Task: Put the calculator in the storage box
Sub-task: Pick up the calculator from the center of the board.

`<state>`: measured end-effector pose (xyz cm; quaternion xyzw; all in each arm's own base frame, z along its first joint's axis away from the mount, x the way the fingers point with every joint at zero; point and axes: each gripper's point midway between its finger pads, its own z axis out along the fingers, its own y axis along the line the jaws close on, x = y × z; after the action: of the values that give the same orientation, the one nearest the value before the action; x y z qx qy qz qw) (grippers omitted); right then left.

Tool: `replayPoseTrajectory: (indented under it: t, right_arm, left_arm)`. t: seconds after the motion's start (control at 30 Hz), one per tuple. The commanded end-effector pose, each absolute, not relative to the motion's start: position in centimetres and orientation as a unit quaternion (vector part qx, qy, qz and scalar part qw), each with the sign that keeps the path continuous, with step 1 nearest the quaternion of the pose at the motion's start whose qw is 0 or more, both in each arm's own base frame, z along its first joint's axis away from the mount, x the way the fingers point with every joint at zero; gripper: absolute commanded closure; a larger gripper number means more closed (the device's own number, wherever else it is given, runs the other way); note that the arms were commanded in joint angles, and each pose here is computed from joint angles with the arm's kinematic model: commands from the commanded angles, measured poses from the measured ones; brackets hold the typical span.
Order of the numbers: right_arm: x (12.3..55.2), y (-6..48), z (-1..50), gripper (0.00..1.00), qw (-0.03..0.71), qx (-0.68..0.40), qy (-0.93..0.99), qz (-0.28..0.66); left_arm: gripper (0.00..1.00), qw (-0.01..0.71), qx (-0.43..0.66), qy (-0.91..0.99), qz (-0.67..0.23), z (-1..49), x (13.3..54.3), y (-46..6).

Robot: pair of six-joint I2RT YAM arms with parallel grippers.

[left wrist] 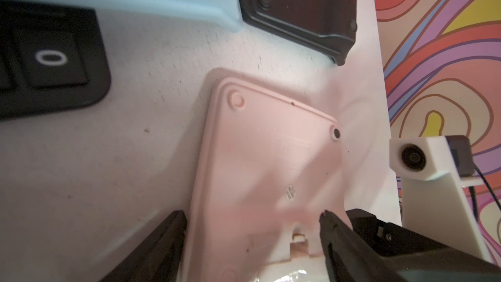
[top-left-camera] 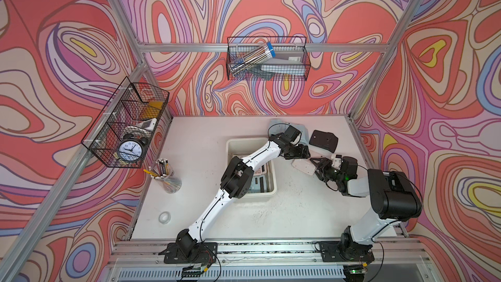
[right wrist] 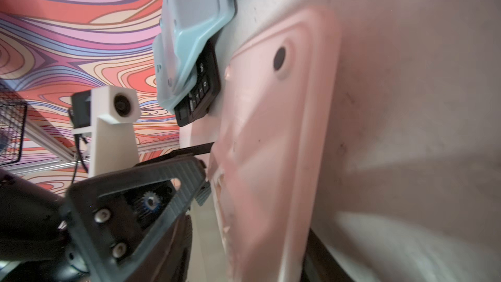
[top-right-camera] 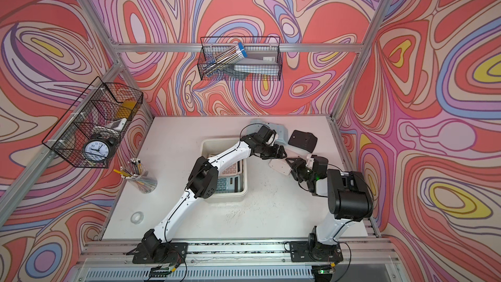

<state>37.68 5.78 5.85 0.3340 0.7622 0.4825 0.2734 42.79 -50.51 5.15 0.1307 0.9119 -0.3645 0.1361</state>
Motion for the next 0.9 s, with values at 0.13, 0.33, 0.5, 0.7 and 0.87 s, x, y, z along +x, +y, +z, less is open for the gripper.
replayPoseTrajectory:
  t: [0.13,0.33,0.5,0.7,0.87]
  right_arm:
    - [37.6,6.3,8.4,0.59,0.289,0.317,0.739,0.519]
    - [37.0,6.3,9.3,0.77,0.284,0.323,0.742,0.514]
    - [36.4,6.0,11.2,0.86,0.289,0.320,0.760,0.487]
    - [35.6,5.7,14.4,0.91,0.298,0.306,0.779,0.459]
    - [35.2,5.8,16.2,0.95,0.297,0.304,0.781,0.457]
  left_arm:
    - [0.19,0.143,0.134,0.893,-0.405,9.4,42.5,-50.9]
    - [0.16,0.172,0.140,0.882,-0.415,13.1,42.5,-50.0]
    - [0.12,0.196,0.153,0.877,-0.411,16.5,42.2,-49.1]
    - [0.04,0.236,0.165,0.870,-0.401,20.4,41.7,-47.6]
    - [0.01,0.263,0.175,0.864,-0.393,23.1,41.1,-46.4]
